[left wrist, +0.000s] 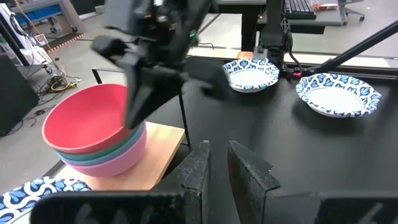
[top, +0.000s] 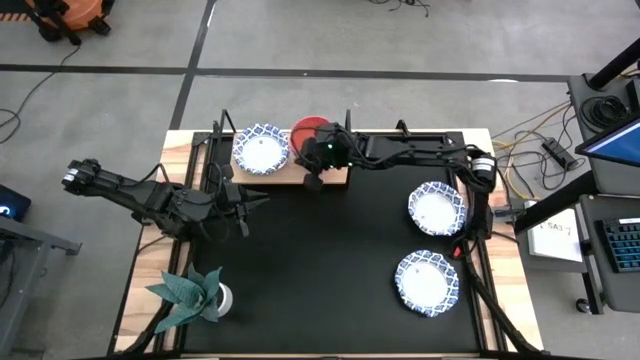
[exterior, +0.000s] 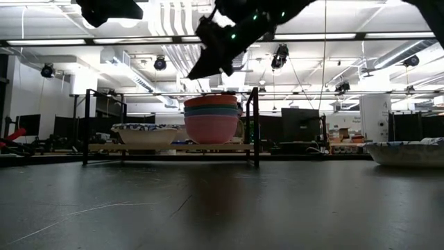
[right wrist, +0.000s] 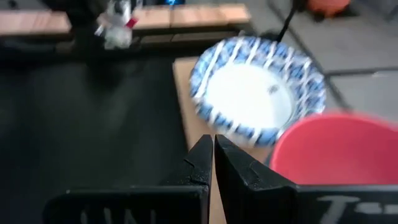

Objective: Place and stack bowls onto a shelf
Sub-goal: Stack the white patterned bowl on top of the white patterned bowl

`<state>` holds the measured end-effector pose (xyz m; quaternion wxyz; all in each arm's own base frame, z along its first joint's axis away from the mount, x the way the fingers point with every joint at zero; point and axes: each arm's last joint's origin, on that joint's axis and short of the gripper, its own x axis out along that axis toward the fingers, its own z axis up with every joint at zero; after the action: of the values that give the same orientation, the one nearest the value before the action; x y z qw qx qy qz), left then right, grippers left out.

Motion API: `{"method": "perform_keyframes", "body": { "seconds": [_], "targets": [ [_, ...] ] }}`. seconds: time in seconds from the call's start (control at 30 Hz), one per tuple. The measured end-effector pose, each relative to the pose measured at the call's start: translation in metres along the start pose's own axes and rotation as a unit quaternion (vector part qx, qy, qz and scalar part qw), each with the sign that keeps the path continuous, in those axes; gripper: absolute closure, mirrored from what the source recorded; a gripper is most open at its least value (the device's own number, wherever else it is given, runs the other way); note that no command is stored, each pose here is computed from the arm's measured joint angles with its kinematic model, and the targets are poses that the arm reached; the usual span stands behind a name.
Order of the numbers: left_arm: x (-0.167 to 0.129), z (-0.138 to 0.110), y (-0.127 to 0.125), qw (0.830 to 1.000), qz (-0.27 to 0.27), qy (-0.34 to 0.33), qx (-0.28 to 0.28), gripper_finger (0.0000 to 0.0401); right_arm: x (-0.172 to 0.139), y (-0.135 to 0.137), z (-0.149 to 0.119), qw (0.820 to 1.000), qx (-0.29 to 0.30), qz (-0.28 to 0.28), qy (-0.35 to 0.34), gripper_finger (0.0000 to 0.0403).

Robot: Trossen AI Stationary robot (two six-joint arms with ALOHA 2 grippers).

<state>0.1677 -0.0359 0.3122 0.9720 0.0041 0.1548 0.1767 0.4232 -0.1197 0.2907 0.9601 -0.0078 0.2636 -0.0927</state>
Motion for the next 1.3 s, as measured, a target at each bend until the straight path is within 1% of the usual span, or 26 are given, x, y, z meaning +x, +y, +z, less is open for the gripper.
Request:
{"method": "perform_keyframes", "body": {
  "seconds": [0.1,0.23,0.4,0.53,0.67,0.73,0.87,1.0,1.07,1.13,1.2,1.3],
  "targets": [
    [0.000,0.000,0.000,1.000,0.000,0.000,0.000,0.0364,-0.017,0.014,0.000,0.999,0.005,0.016,0.046,0.0394],
    [0.000,0.000,0.000,1.000,0.000,0.000,0.000,0.0364,-0.048,0.034,0.000,0.993,0.031,0.038,0.107,0.0394],
    [0.000,0.000,0.000,1.000,0.000,0.000,0.000,0.0364,-0.082,0.062,-0.008,0.976,0.065,0.056,0.199,0.0394],
    [0.000,0.000,0.000,1.000,0.000,0.000,0.000,0.0364,-0.104,0.082,-0.013,0.964,0.085,0.064,0.245,0.0394],
    [0.000,0.000,0.000,1.000,0.000,-0.002,-0.001,0.0364,-0.118,0.095,-0.031,0.952,0.105,0.064,0.281,0.0394],
    [0.000,0.000,0.000,1.000,0.000,-0.002,-0.001,0.0364,-0.125,0.096,-0.045,0.946,0.125,0.052,0.296,0.0394],
    [0.000,0.000,0.000,1.000,0.000,-0.002,-0.002,0.0364,-0.141,0.089,-0.082,0.929,0.171,0.003,0.329,0.0394],
    [0.000,0.000,0.000,1.000,-0.001,-0.003,-0.002,0.0364,-0.158,0.078,-0.121,0.903,0.239,-0.060,0.353,0.0394],
    [0.000,0.001,0.000,1.000,-0.001,-0.004,-0.003,0.0364,-0.166,0.072,-0.136,0.887,0.282,-0.090,0.354,0.0394],
    [0.000,0.001,0.000,1.000,-0.001,-0.005,-0.003,0.0364,-0.171,0.068,-0.149,0.874,0.311,-0.108,0.359,0.0391],
    [0.000,0.001,0.000,1.000,-0.001,-0.005,-0.004,0.0364,-0.176,0.067,-0.158,0.865,0.328,-0.118,0.362,0.0380],
    [0.000,0.001,0.000,1.000,-0.001,-0.005,-0.004,0.0364,-0.179,0.065,-0.170,0.850,0.348,-0.135,0.372,0.0349]
  ]
}}
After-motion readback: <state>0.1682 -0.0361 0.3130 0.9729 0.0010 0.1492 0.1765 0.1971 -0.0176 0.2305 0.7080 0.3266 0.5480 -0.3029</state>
